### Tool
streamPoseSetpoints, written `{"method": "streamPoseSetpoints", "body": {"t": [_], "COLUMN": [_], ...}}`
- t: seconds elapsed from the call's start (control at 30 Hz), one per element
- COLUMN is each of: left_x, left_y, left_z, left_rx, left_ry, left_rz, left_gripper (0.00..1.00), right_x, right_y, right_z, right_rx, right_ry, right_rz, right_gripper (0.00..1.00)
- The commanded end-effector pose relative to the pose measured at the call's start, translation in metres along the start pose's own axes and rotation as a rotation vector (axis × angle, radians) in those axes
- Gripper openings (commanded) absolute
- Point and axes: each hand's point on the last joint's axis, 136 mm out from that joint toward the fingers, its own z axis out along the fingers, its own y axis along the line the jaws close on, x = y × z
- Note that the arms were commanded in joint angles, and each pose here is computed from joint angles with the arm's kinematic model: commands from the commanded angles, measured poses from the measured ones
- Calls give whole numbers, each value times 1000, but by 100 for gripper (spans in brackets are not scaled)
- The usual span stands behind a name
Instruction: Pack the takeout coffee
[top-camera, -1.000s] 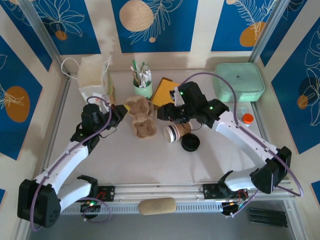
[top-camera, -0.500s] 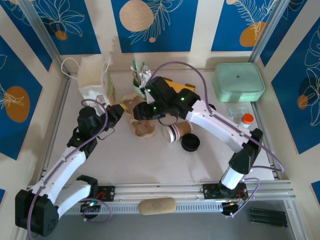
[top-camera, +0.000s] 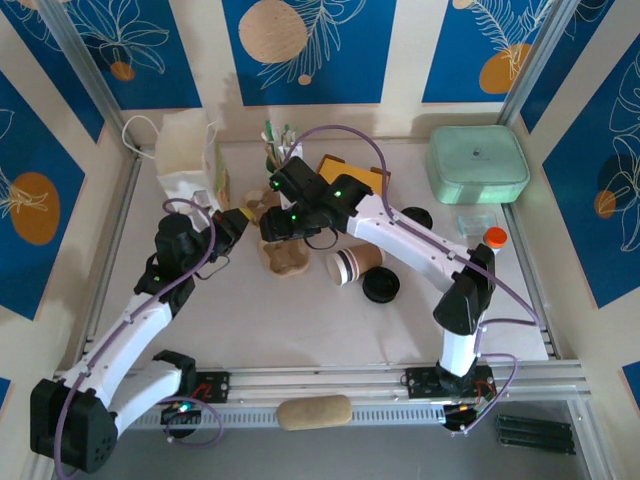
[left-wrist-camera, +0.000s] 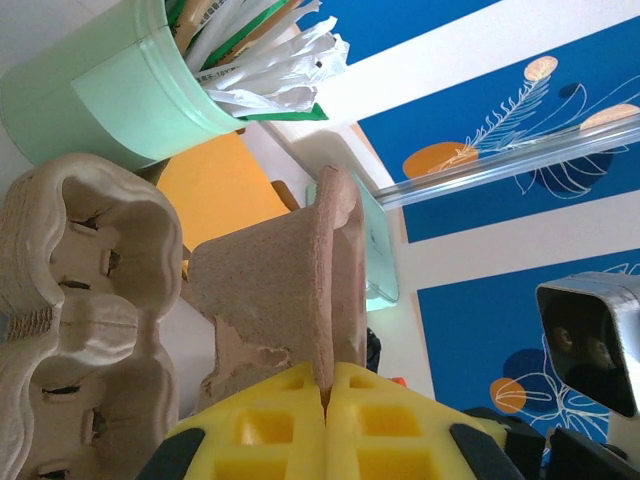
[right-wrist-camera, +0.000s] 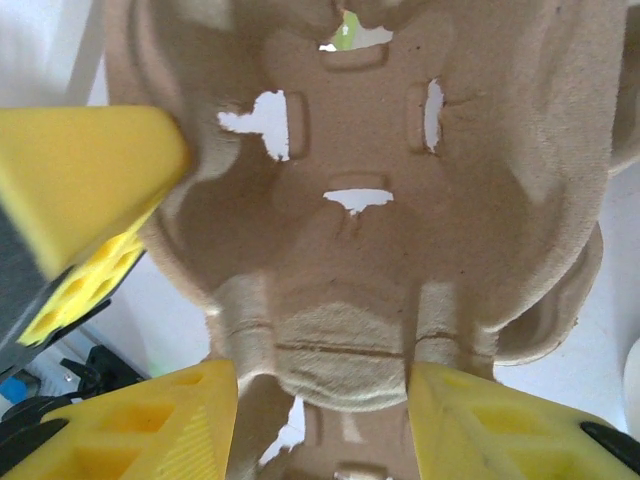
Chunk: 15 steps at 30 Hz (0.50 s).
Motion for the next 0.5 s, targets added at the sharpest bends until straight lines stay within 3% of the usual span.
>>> {"method": "streamPoseSetpoints", "body": {"t": [0.0,0.27,0.47], "left_x": [-1,0,-1], "left_y": [-4,-4,-4], "left_z": [-1,-1,-1], "left_rx": [16,17,17], "left_ry": [-12,-11,-13], "left_rz": [0,-3,-4], "left_gripper": [0,0,0], "right_x": [-6,-4,-2], "right_y": [-1,1,1], "right_z": [-2,11,16], "right_rx": [24,26,28], "right_ry": [-15,12,20], "right_rz": [-15,-20,-23], "right_gripper": [50,51,44]}}
